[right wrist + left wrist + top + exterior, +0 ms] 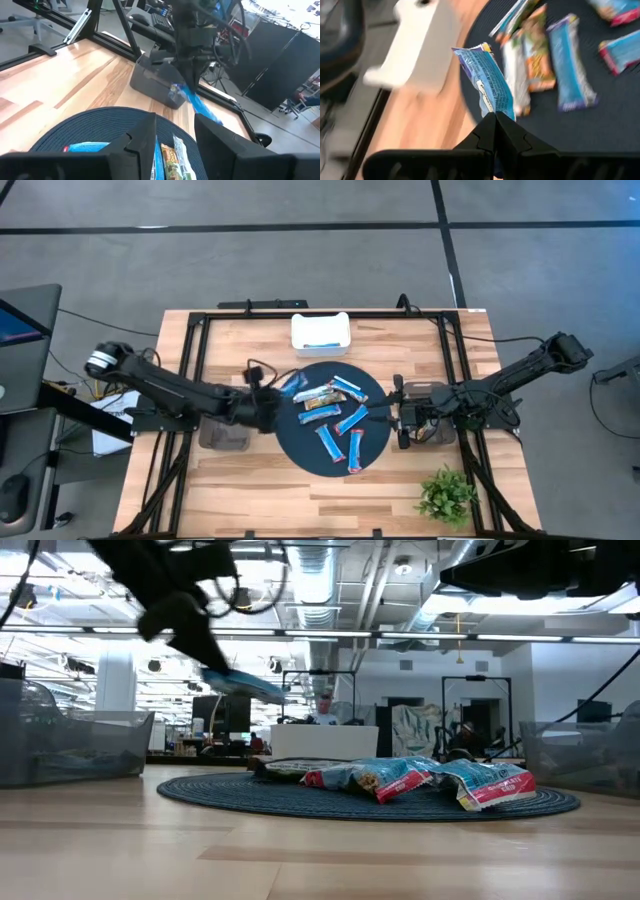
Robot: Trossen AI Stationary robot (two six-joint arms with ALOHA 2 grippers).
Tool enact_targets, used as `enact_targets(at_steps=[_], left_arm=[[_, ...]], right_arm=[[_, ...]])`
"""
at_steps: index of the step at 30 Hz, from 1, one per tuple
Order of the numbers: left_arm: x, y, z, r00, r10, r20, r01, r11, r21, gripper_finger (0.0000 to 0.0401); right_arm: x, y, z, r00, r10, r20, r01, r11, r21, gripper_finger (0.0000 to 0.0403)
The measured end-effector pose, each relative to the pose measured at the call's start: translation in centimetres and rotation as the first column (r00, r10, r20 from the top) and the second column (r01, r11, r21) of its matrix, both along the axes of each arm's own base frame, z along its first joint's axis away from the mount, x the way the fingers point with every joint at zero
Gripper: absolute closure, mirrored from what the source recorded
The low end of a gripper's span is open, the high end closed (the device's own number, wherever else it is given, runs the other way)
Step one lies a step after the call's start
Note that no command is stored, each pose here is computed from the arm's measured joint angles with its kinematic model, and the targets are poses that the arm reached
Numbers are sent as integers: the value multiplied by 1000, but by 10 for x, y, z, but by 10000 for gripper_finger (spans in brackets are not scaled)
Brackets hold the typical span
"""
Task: Pick and place Granola Bars by type
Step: Put the blue granola bar into the left black bin
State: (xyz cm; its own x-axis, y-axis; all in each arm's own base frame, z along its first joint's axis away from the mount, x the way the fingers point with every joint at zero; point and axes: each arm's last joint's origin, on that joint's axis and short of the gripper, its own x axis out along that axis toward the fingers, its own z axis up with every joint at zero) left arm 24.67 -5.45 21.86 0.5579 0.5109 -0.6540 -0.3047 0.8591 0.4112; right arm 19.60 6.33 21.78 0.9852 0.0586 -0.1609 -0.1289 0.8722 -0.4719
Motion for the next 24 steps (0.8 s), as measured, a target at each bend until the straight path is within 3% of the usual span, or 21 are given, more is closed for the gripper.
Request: enact_targets(at_steps=[6, 24], left_arm=[[-32, -18, -3, 991, 126, -39, -126, 992, -16, 401], [-95, -57, -9, 941, 284, -183, -313, 937, -155, 401]], right_arm=[[0, 0, 0, 1000, 0, 1, 0, 1000, 0, 274], [0, 0, 0, 1000, -2, 0, 2, 1000, 7, 274]])
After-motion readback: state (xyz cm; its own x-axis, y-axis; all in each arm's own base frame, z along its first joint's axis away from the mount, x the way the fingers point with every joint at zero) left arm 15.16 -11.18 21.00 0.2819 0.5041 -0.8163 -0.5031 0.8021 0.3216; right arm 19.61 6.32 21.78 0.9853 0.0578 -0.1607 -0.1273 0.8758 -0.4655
